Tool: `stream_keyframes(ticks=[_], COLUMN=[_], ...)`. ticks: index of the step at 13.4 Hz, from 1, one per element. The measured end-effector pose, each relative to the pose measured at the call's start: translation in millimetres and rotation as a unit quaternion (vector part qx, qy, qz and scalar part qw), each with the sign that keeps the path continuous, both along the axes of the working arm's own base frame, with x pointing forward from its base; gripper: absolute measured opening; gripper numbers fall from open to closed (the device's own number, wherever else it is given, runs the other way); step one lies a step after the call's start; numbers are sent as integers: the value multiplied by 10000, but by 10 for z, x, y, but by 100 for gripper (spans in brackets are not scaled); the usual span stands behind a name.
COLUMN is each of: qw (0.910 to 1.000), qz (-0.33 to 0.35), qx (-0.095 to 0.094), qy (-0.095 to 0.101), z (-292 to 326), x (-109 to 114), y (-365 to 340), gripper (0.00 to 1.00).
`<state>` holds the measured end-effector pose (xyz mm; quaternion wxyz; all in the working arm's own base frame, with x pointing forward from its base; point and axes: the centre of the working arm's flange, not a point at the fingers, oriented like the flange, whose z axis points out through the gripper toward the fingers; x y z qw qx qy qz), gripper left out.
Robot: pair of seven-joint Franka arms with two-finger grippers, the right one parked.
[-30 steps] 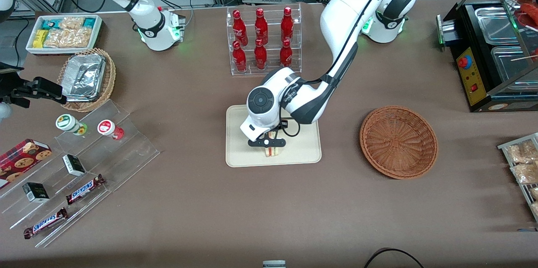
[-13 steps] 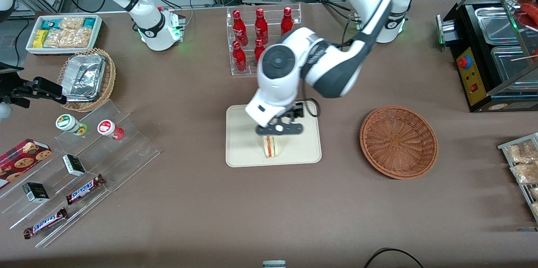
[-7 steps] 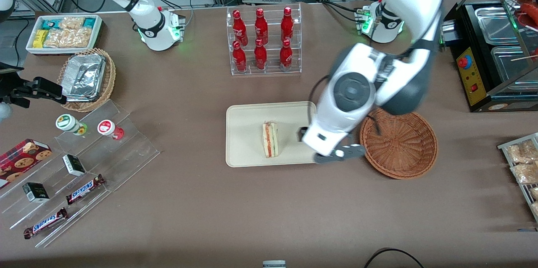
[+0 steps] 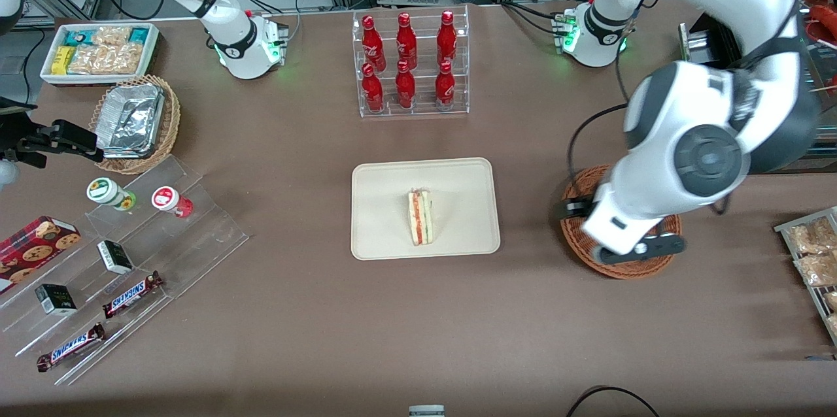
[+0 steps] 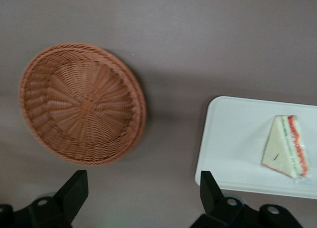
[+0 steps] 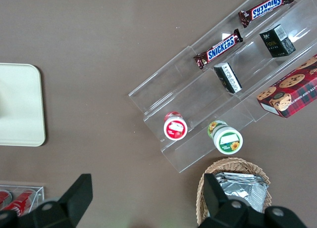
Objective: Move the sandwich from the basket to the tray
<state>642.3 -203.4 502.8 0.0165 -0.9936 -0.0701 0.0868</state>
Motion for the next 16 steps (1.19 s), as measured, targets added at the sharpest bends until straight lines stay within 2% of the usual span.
stream_keyframes(ticks=[3, 6, 12, 16], qw=[9999, 9991, 9937, 9932], qz=[39, -366, -919, -925], qx=[2, -105, -92, -53], qy=[97, 197, 638, 706], z=[102, 255, 880, 1254], x=[-150, -352, -1123, -1488], y=[331, 725, 1263, 1390], gripper=[100, 100, 100, 100])
